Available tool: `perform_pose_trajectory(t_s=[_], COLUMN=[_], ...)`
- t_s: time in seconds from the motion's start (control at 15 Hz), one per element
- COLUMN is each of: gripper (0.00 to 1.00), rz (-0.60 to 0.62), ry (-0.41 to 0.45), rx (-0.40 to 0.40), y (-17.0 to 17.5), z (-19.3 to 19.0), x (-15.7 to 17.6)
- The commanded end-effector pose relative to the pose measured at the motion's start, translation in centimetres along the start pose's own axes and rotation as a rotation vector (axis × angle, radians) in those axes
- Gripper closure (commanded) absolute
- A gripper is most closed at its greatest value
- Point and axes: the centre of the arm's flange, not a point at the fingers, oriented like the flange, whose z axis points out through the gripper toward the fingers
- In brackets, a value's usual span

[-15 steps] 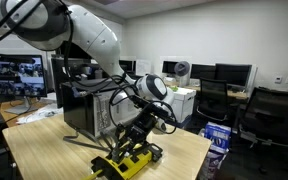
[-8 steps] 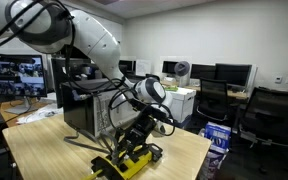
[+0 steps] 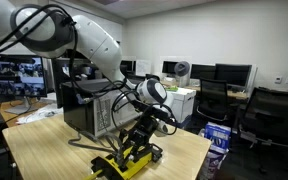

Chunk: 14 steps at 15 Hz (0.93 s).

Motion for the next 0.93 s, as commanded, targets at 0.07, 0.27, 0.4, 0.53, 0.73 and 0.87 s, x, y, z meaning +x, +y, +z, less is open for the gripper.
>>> perform_pose_trajectory(t_s=[0.07,0.27,0.4,0.53,0.73,0.87], gripper=[0.93,0.93,0.93,0.93,0.93,0.93], rz=[0.017,0.014,0.013,0.015,0.013,0.01], ry=[-0.023,-0.025,-0.018,-0.013,-0.007,-0.01], rx=[-0.004,-0.007,-0.006,-0.011,-0.015,-0.017], y=[-0.01,-0.18,-0.19,-0.24,-0.35,-0.47], z=[-0.22,-0.19,-0.4,-0.61,-0.97,-0.98], x=[0.53,0.85,0.96,1.07,1.07,1.17])
